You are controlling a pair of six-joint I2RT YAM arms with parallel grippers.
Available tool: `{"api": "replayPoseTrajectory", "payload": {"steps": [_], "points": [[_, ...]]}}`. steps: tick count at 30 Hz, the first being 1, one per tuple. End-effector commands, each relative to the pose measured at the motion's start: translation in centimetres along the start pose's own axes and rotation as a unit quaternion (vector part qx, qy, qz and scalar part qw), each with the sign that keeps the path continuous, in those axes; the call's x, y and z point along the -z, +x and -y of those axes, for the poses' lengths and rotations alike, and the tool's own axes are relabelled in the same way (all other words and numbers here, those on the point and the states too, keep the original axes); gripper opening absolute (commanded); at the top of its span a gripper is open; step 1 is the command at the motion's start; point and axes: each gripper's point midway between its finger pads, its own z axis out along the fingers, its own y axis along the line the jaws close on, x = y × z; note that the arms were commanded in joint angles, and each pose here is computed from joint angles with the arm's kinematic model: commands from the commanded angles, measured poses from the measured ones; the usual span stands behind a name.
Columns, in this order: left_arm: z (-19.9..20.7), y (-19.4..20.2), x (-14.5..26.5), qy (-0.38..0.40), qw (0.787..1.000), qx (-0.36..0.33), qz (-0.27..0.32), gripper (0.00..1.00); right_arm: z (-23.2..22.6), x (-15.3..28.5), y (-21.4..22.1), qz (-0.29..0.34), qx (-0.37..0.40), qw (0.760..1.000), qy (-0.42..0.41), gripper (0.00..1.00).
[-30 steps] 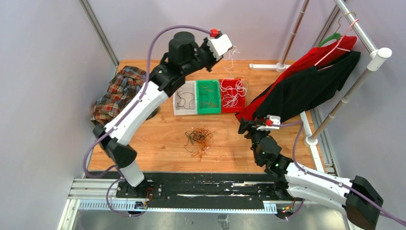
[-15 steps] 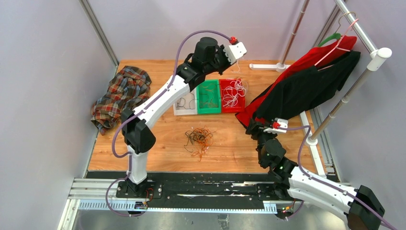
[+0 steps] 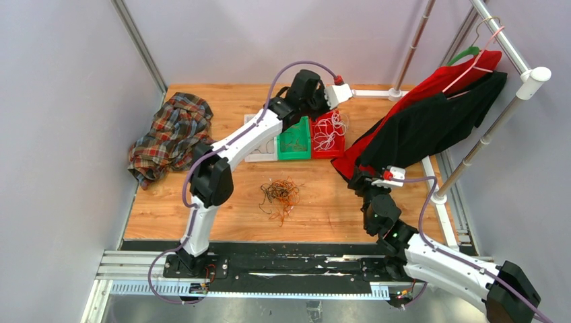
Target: Untangle the cables
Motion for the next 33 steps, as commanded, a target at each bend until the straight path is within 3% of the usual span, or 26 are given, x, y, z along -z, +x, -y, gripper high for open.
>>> {"api": "replayPoseTrajectory", "payload": {"steps": [1, 11, 18, 21, 27, 33], "points": [[3.9, 3.9, -1.9, 0.056, 0.997, -0.024, -0.054, 0.0, 1.2, -0.3, 0.2, 0.002, 0.009, 1.0, 0.026, 0.65], [10.1, 8.9, -5.5, 0.133, 0.986, -0.015, -0.104, 0.0, 1.2, -0.6, 1.2, -0.01, 0.024, 0.999, 0.027, 0.65], [10.3, 10.3, -6.5, 0.124, 0.984, -0.001, -0.127, 0.04, 1.2, -0.6, 1.3, -0.011, 0.029, 0.999, 0.018, 0.65], [9.1, 8.3, -5.7, 0.122, 0.986, 0.009, -0.115, 0.33, 0.9, -0.6, 1.1, -0.01, 0.029, 0.999, 0.011, 0.65], [7.0, 3.2, -0.9, 0.134, 0.987, 0.011, -0.087, 0.78, 0.1, -0.6, 0.4, -0.008, 0.03, 0.999, -0.007, 0.65], [5.4, 1.7, 4.3, 0.119, 0.987, -0.001, -0.104, 0.97, -0.5, -0.6, -0.1, -0.01, 0.035, 0.999, -0.02, 0.65]]}}
